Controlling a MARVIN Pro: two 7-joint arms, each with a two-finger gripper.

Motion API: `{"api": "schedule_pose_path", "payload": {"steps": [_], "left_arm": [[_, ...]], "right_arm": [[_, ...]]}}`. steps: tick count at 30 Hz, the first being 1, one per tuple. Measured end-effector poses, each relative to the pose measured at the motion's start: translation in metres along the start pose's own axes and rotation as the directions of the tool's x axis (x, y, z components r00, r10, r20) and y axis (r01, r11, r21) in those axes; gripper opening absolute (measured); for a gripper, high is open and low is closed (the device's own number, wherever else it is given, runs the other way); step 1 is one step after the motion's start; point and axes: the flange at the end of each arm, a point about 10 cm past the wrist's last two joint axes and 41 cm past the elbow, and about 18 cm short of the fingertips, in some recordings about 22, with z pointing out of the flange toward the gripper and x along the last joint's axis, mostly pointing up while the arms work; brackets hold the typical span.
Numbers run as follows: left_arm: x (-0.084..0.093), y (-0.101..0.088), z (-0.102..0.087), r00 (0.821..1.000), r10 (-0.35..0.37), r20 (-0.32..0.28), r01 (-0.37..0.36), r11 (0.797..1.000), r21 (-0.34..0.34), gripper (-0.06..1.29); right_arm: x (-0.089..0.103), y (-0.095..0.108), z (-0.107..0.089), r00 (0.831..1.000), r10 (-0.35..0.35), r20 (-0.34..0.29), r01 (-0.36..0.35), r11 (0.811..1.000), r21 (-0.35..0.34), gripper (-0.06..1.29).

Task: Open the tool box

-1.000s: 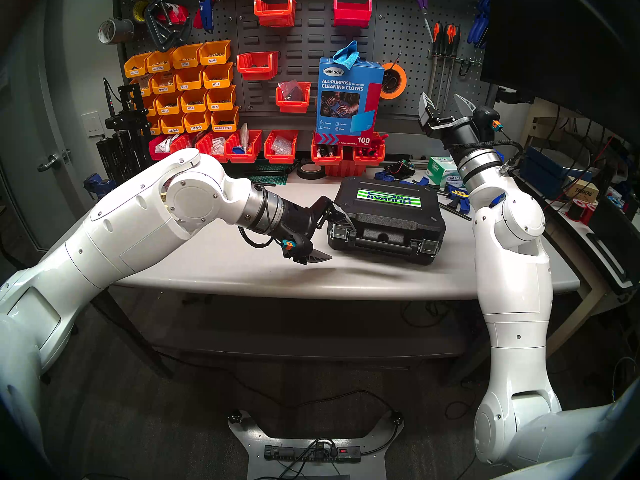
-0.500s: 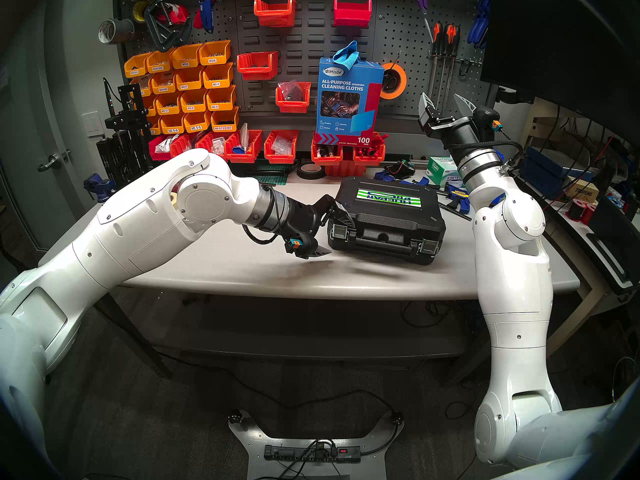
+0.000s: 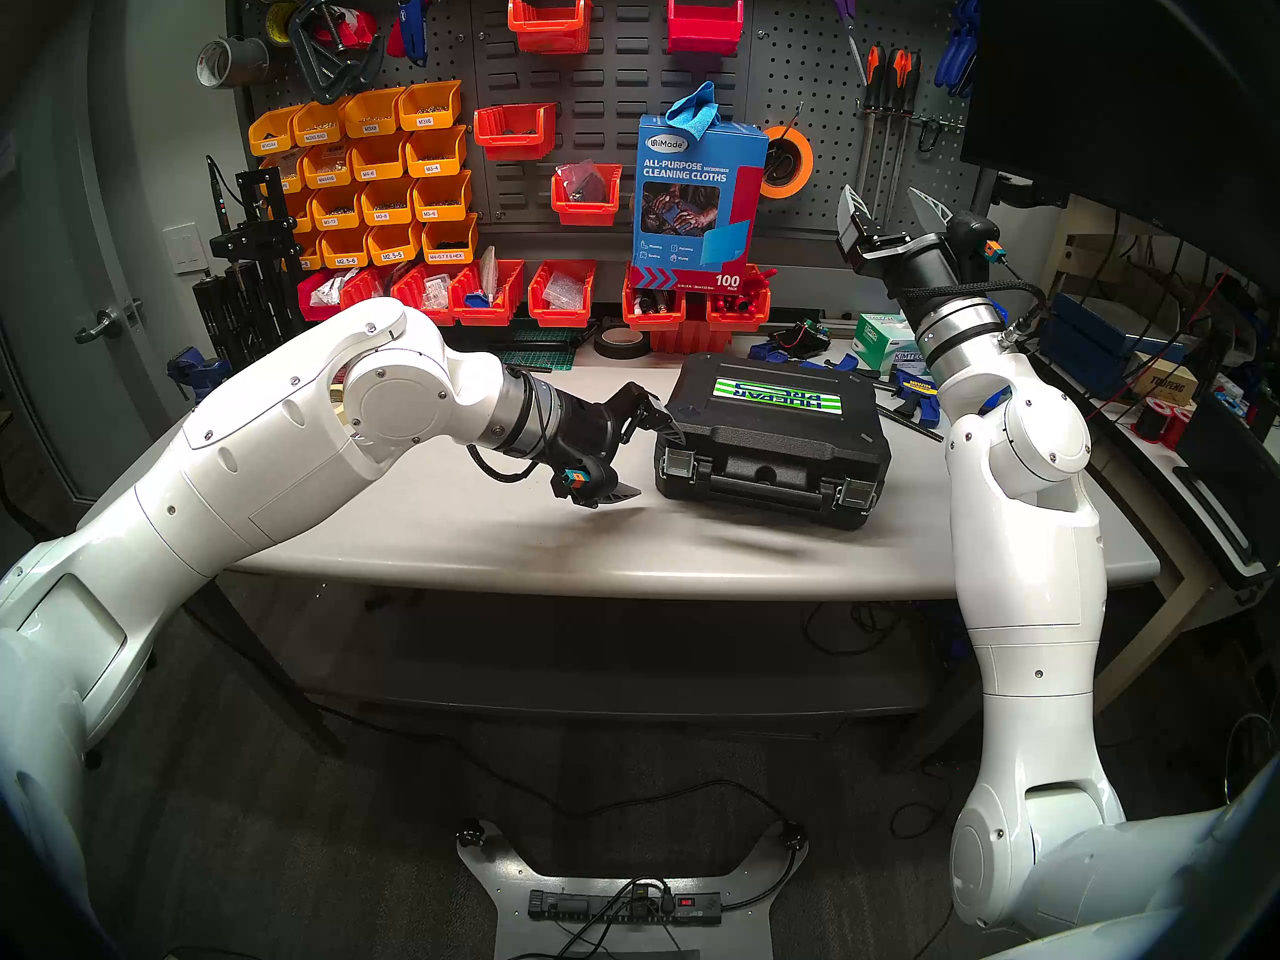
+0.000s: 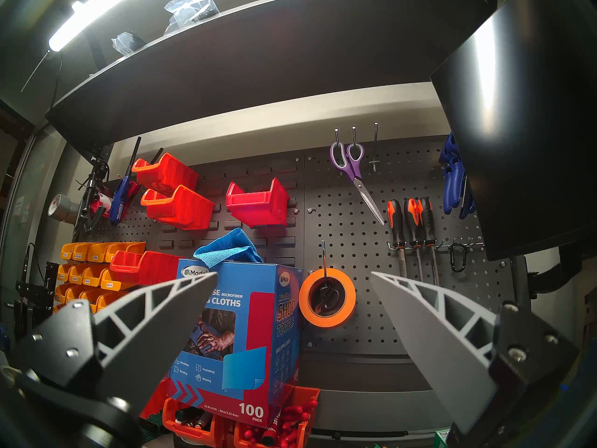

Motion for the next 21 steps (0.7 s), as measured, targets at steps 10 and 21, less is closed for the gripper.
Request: {"api": "schedule_pose_path", "payload": {"steps": [10,21], "left_arm": [[0.014,0.016,0.012,0.998,-0.011,-0.054,0.009,1.000,-0.030,1.23],[0.032,0.023,0.017,0.995,-0.005,-0.100,0.003,1.000,-0.019,0.72]], "right_arm": [[0.000,0.000,0.000,1.000,0.000,0.000,0.000,1.000,0.000,1.24],[0.000,0.000,0.000,1.000,-0.001,0.000,0.001,1.000,0.001,1.24]]}}
